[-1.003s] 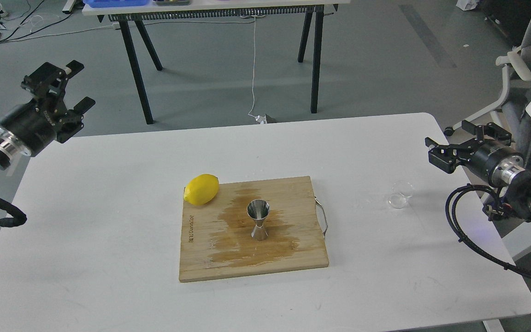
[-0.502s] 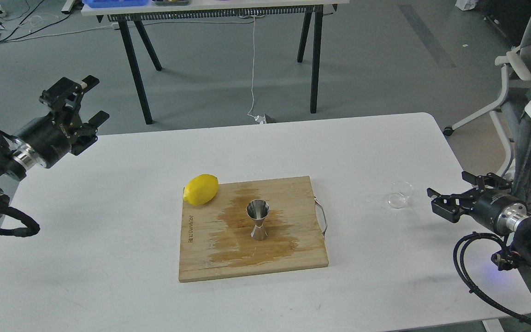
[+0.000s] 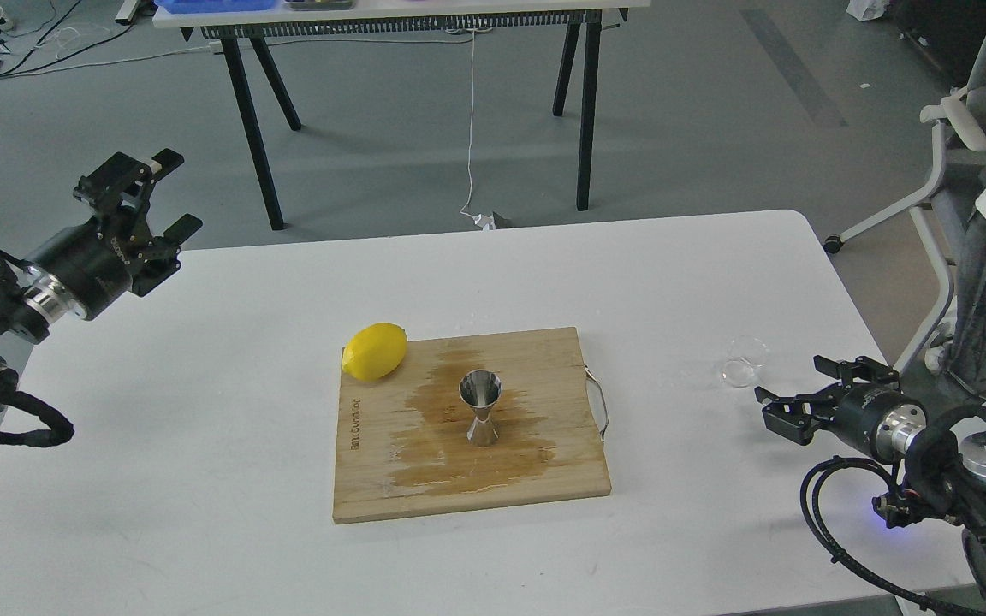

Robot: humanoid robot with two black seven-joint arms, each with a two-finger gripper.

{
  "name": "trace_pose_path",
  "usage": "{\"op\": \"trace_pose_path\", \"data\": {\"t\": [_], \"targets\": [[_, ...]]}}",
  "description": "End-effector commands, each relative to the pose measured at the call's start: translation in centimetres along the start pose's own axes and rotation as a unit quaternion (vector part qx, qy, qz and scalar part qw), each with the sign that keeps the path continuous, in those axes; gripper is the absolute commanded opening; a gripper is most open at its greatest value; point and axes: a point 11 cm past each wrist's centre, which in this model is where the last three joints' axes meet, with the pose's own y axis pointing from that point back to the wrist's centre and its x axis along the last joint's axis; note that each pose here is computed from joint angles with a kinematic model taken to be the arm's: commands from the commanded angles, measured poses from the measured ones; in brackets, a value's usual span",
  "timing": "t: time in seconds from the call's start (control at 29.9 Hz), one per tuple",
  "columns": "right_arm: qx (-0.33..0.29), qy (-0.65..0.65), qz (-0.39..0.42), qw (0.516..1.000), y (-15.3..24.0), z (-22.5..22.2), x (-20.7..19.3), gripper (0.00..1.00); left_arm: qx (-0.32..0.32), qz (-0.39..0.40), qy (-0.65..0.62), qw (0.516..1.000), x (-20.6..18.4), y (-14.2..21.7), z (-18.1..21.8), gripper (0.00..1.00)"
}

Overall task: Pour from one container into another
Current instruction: 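Move the right gripper toward the small clear glass cup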

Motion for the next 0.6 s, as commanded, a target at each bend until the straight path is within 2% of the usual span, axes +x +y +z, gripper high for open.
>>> {"op": "trace_pose_path", "data": {"t": [0.0, 0.57], "targets": [[-0.006, 0.003, -0.001, 1.000, -0.8, 0.8, -0.3, 0.98, 0.001, 0.000, 0.000, 1.000, 0.0, 0.0, -0.1, 0.99], [-0.014, -0.004, -0.012, 1.000, -3.1, 1.7, -1.9, 0.98, 0.007, 0.002, 0.005, 1.000, -0.1, 0.5, -0.8, 0.99]]}}
